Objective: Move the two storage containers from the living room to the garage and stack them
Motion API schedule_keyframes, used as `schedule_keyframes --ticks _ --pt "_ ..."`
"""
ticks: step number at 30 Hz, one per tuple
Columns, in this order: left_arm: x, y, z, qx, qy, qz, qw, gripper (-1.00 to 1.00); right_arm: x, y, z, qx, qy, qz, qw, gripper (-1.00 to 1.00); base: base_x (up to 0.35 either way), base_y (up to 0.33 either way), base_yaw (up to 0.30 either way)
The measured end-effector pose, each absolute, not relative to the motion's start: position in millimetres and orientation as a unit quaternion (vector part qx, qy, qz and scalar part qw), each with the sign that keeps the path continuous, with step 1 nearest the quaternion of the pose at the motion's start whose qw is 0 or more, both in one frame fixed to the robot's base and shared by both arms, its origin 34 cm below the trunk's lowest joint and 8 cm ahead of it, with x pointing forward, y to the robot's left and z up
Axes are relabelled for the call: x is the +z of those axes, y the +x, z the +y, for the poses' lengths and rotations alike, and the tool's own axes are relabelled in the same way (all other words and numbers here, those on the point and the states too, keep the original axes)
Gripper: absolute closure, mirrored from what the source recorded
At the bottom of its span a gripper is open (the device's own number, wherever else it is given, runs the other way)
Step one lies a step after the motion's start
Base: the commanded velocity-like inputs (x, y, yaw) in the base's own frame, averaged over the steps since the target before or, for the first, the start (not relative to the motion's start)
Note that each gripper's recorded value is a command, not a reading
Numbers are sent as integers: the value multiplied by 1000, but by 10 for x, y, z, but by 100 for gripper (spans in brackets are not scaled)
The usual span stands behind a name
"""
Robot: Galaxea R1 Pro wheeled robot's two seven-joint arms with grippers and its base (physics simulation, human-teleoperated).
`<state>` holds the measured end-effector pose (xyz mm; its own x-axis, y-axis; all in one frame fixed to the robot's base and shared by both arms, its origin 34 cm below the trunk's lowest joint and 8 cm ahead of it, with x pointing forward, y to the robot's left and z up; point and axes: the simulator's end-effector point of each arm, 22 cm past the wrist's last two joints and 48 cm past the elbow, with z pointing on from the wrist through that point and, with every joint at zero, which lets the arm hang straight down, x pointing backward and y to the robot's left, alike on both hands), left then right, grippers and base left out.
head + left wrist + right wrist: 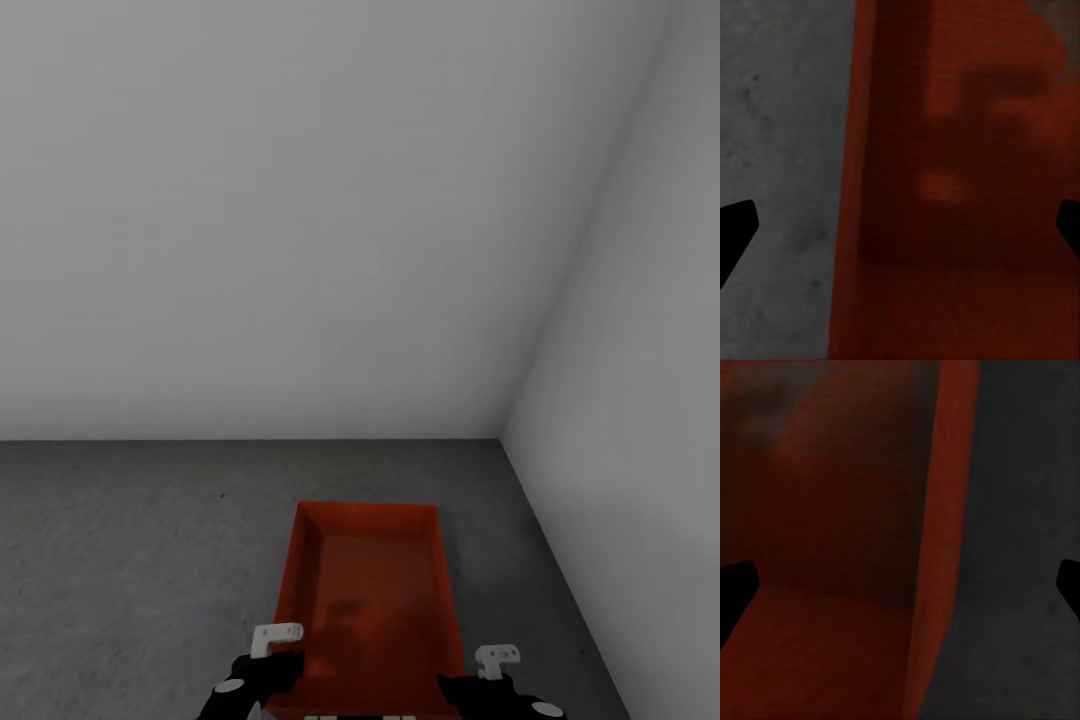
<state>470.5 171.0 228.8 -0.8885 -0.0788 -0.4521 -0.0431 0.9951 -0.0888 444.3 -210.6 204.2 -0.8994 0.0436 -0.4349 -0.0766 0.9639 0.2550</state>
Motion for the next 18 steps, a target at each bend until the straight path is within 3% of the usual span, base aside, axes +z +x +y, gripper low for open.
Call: schedule_keyframes --ticks 18 --pt "2311 4714 1722 -36 -32 971 234 -100 2064 4446 -2103 135 -9 965 224 -100 0 0 0"
